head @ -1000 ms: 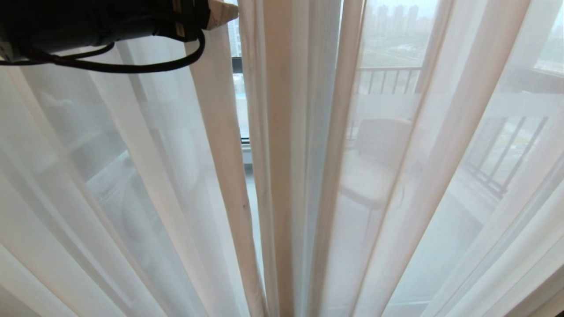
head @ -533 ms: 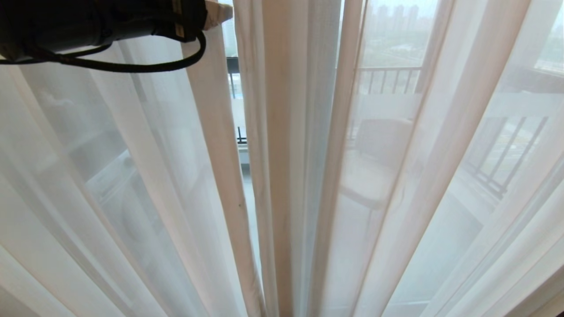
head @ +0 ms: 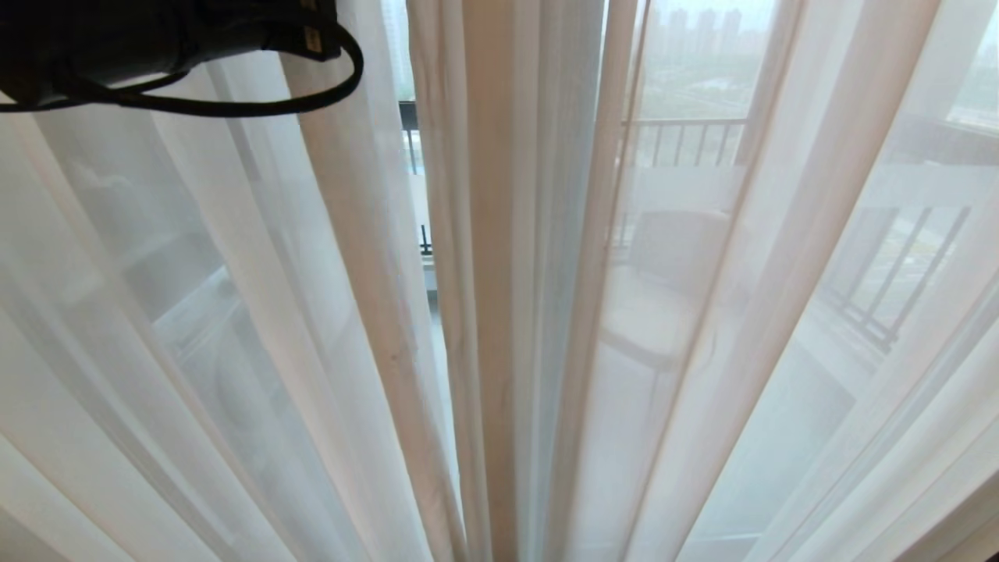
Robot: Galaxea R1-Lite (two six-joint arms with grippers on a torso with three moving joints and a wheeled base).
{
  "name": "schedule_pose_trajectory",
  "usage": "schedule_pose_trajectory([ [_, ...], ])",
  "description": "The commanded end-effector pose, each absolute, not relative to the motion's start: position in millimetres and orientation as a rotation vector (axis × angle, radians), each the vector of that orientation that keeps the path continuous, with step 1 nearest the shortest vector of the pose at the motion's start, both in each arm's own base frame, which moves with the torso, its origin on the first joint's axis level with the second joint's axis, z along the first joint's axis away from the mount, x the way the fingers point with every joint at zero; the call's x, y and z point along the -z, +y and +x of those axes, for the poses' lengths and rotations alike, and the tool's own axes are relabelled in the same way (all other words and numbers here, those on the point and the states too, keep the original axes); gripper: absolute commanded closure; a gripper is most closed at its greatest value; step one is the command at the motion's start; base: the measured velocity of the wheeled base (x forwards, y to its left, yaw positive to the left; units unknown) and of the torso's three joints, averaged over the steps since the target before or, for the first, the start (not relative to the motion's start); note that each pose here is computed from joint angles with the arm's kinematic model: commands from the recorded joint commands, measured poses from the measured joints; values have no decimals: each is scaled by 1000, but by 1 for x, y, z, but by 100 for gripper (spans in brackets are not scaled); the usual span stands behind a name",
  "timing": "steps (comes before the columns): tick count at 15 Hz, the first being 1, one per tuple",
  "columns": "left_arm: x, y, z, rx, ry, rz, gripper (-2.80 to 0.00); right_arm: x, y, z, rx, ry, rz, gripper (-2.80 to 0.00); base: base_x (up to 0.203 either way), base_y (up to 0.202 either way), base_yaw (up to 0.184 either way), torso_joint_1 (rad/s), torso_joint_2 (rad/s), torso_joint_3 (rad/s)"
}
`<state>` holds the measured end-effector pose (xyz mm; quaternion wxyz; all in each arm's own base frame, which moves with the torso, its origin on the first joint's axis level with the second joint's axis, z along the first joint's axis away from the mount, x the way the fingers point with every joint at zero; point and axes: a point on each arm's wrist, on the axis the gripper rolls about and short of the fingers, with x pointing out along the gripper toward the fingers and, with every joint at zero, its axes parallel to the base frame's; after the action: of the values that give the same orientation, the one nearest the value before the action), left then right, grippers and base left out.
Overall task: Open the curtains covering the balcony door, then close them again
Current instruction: Pull the inner curtains open on both sides
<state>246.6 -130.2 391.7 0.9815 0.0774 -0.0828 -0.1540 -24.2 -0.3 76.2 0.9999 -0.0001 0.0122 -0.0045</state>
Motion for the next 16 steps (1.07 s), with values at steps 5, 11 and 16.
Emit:
schedule_pose_trajectory([
  [5,-390,-127,249,173,-144,151,0,-76,0,-24,8,25,0,0,0,0,0,0,0,0],
  [11,-395,-100,254,51,-153,147,0,-76,0,-24,8,25,0,0,0,0,0,0,0,0],
  [16,-402,-54,254,-115,-164,147,0,-76,0,-24,8,25,0,0,0,0,0,0,0,0],
])
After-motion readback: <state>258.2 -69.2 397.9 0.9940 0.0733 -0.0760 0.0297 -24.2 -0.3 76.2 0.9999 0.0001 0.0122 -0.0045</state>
